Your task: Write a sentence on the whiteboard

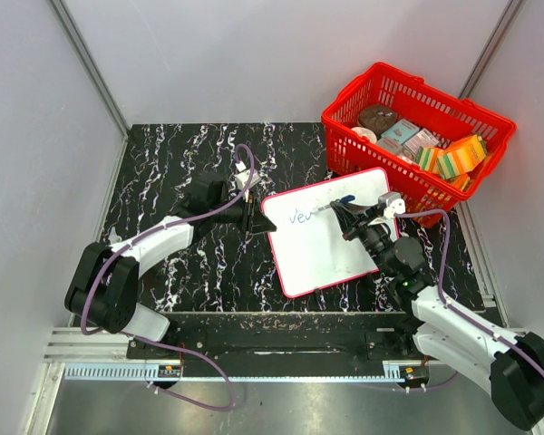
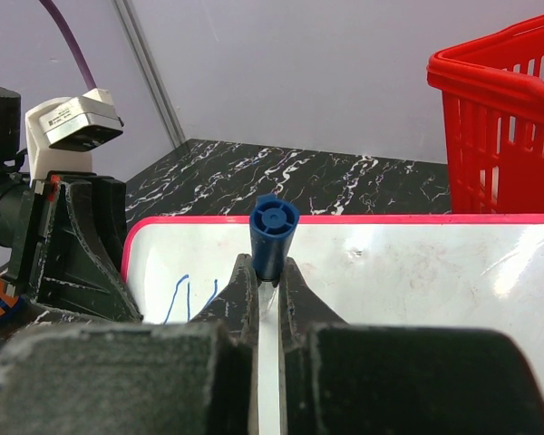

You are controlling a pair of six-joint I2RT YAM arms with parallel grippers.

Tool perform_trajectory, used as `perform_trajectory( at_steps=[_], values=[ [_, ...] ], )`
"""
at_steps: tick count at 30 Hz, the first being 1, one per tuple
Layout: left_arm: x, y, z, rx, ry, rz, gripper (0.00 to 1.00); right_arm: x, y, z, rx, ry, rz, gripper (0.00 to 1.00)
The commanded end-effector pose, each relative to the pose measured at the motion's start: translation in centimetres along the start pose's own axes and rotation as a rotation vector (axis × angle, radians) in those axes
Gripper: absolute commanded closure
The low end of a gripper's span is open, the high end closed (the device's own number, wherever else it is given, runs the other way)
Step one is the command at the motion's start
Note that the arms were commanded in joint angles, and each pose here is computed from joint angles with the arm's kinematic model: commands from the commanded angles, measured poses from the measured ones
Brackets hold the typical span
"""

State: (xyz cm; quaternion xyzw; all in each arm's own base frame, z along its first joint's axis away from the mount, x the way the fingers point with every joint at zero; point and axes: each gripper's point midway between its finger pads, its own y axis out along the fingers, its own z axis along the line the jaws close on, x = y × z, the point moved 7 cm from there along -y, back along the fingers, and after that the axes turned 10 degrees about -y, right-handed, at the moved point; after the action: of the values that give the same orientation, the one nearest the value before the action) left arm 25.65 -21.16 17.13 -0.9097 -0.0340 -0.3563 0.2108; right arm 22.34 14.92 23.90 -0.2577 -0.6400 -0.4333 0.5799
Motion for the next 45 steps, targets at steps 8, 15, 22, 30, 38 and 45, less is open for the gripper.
perform_trajectory(
  at_steps=[8,15,22,30,38,45],
  values=[
    [-2.9,0.48,2.24,0.125,0.119,0.1,1.0,0.46,-0.46,0.02,0.007,0.003,0.001,1.0],
    [-3.0,0.44,2.28,0.128,0.117,0.101,1.0,0.55,-0.55,-0.05,-0.004,0.01,-0.008,1.0],
    [-3.07,0.51,2.31,0.128,0.117,0.105,1.0,0.73,-0.13,-0.07,-0.006,0.009,-0.015,1.0],
    [-3.21,0.53,2.38,0.132,0.115,0.109,1.0,0.72,-0.08,-0.1,-0.012,0.021,-0.03,1.0],
    [-3.23,0.6,2.29,0.131,0.12,0.112,1.0,0.77,0.27,-0.08,-0.012,0.018,-0.029,1.0],
    [-3.17,0.57,2.33,0.133,0.121,0.111,1.0,0.55,0.09,-0.3,-0.029,0.017,-0.025,1.0]
  ],
)
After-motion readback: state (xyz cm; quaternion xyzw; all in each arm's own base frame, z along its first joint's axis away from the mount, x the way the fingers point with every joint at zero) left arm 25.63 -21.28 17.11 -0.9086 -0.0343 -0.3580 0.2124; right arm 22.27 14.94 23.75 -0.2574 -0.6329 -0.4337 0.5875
